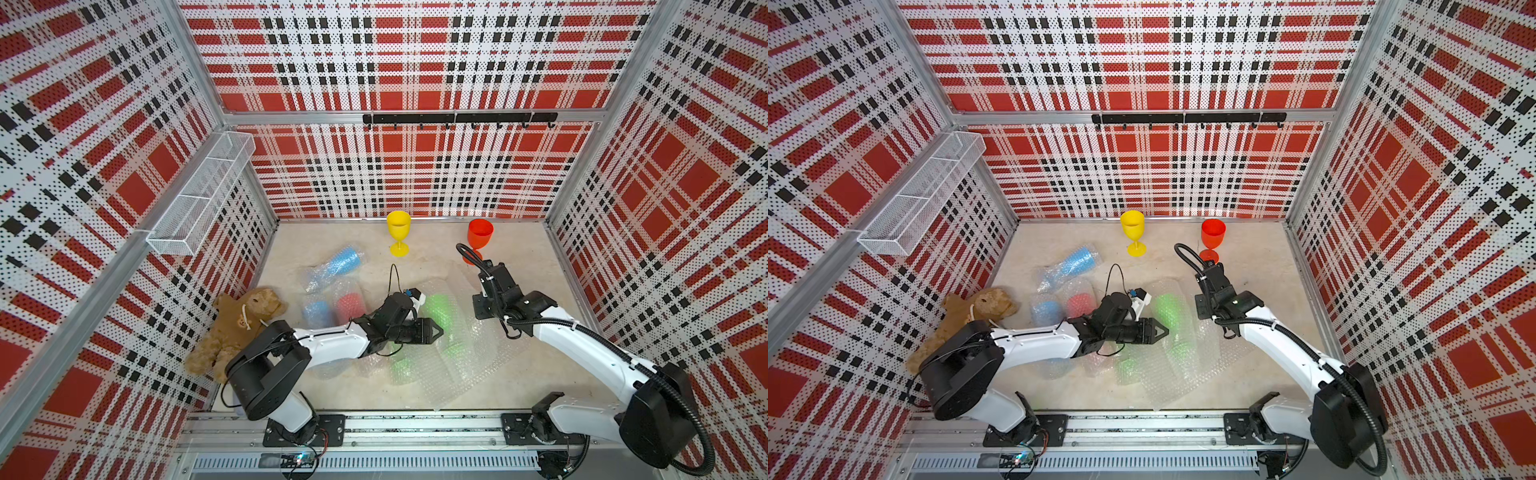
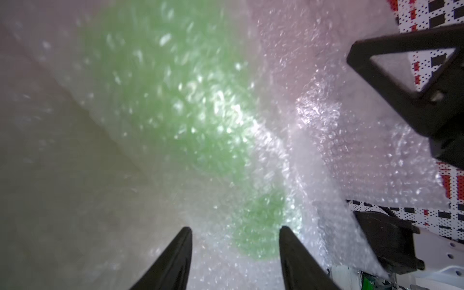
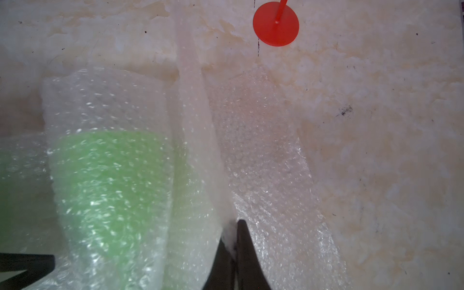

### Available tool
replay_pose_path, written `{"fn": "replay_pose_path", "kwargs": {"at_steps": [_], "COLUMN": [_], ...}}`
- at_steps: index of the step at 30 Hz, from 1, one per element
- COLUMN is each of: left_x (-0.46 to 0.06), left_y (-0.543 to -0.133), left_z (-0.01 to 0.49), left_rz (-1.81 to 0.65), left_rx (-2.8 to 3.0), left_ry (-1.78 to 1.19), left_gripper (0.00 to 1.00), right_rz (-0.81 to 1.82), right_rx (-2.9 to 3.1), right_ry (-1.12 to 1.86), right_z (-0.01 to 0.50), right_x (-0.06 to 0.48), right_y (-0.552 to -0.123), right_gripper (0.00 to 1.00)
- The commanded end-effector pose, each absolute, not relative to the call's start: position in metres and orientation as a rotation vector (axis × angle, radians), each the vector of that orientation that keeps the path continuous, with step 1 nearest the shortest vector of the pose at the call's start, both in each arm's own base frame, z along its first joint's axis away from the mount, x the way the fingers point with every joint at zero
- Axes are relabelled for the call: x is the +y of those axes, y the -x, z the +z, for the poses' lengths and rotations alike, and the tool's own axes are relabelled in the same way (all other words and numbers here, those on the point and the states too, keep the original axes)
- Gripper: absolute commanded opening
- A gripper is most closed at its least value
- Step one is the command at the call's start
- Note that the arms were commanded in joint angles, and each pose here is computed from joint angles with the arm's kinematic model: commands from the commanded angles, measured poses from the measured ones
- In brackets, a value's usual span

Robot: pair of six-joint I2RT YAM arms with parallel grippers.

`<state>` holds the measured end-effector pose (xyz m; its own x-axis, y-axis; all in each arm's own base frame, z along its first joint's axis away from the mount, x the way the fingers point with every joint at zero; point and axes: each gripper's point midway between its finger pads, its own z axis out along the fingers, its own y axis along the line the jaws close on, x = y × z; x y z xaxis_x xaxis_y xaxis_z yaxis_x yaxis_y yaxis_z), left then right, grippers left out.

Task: Unpack wine glasses from bubble wrap
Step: Unwrap the bubble wrap.

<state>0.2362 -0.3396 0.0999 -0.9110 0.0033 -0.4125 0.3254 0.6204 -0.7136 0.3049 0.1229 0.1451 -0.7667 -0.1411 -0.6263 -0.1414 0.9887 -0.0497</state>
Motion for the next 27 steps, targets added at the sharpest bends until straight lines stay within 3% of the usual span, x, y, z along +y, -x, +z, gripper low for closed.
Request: {"fn": "replay_pose_path", "kwargs": {"at_steps": [1, 9, 16, 22, 27], "left_x": [-0.321, -0.289, -0.311, -0.347, -0.34], "left_y": [-0.243, -0.256, -0.272, -0.275, -0.268], "left_z": [0.116, 0.164, 0.196, 0.168, 0.131], "left_rz": [-1.131, -1.022, -0.998, -0.976, -0.951], "left_rx": [2.433, 2.348, 2.3, 2.376, 2.455], "left_ry": [-0.271, -0.265, -0.313, -0.352, -0.326], "left_gripper": [0.62, 0.65, 0.63, 0.62, 0.57], "right_rz": [0.021, 0.082, 0.144, 0.069, -0.029], "right_rx": [2.399, 2.419, 2.431, 2.447, 2.473], "right_ry": [0.178, 0.262, 0.319, 0.307, 0.195], "right_z": [0.166, 0.186, 0.192, 0.186, 0.172], "right_x": [0.12, 0.129, 0.14, 0.134, 0.119], "right_y": [-0.301, -0.294, -0.292, -0.299, -0.308], "right_gripper": [0.0, 0.0, 0.0, 0.0, 0.0]}}
